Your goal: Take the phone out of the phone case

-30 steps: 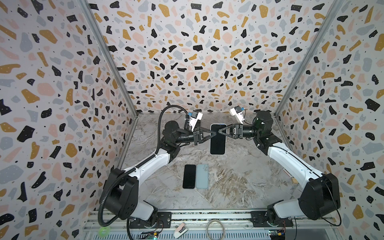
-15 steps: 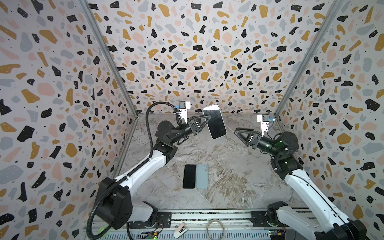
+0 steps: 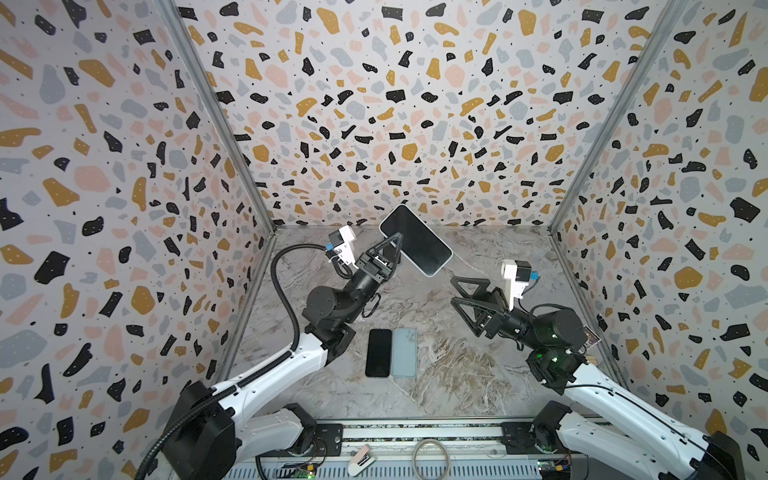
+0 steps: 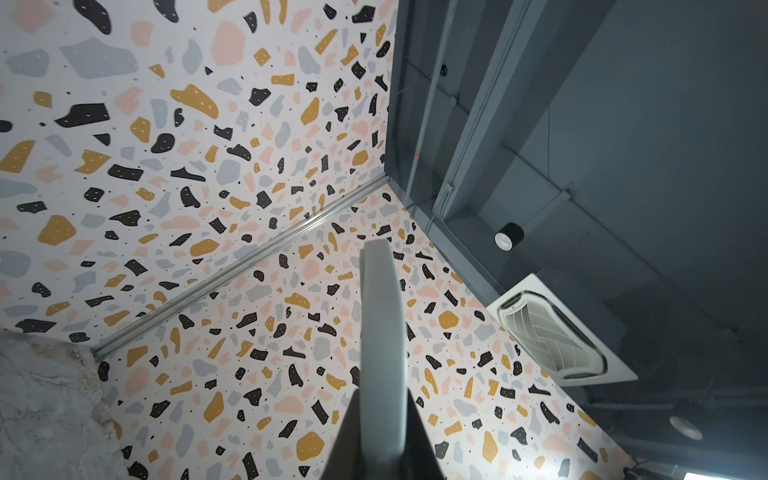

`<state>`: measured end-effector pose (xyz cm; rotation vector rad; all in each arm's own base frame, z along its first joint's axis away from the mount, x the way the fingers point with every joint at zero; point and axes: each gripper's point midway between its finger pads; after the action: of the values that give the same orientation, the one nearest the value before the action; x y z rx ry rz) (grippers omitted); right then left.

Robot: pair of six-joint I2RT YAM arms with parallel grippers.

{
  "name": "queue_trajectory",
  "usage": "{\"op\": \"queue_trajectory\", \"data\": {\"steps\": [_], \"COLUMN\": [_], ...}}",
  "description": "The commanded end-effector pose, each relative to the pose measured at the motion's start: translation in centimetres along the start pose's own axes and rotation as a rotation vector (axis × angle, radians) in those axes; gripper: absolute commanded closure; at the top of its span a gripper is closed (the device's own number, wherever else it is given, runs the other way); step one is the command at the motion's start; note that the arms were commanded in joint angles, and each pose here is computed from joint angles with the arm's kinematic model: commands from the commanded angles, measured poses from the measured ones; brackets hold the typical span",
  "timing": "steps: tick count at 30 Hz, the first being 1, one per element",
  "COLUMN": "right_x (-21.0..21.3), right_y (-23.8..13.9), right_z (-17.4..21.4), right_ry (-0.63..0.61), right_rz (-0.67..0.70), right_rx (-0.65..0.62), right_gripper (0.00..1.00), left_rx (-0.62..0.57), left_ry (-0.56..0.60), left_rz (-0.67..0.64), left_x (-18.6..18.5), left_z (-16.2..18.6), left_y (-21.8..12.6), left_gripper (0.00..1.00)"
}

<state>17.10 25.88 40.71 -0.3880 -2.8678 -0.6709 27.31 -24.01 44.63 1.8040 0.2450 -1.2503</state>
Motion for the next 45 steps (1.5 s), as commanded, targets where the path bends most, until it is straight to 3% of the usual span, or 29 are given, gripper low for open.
{"op": "queue_trajectory", "data": {"steps": [1, 11, 22, 35, 45], "right_x": [1.4, 2.1, 2.5, 2.6, 2.3], "right_y": [0.2, 1.9, 2.4, 3.1, 3.5], "right_z": [-2.1, -0.2, -0.4, -0.4, -0.6], "right_ry": [-0.078, -0.006, -0.011, 0.004, 0.006], "right_rz": [-0.023, -0.106, -0.119, -0.132, -0.126], "right_rx": [-0.14, -0.148, -0.139, -0.131, -0.126], "right_gripper": [0.15, 0.25, 0.43, 0.47, 0.59], "left_rx": [-0.145, -0.174, -0.177, -0.166, -0.16], "left_ry": [-0.063, -0.16, -0.175, -0.179, -0.175], "left_rz": [0.189, 0.246, 0.221, 0.22, 0.215], "left_x": [-5.5, -5.1, -4.1, -3.8, -3.5], "left_z": [-1.5, 0.1, 0.8, 1.4, 1.7], "left_y": [-1.9, -3.9, -4.3, -4.1, -4.2], "left_gripper": [1.0, 1.0, 1.0, 1.0, 1.0]}}
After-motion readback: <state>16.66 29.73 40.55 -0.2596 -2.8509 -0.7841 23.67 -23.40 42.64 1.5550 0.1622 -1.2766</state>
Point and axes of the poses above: each gripper's point midway between its finger pads, its own y axis out along the fingers, its own x axis along the line the jaws close on, z = x × y, and after that the axes turned 14 degrees about -y, right-handed
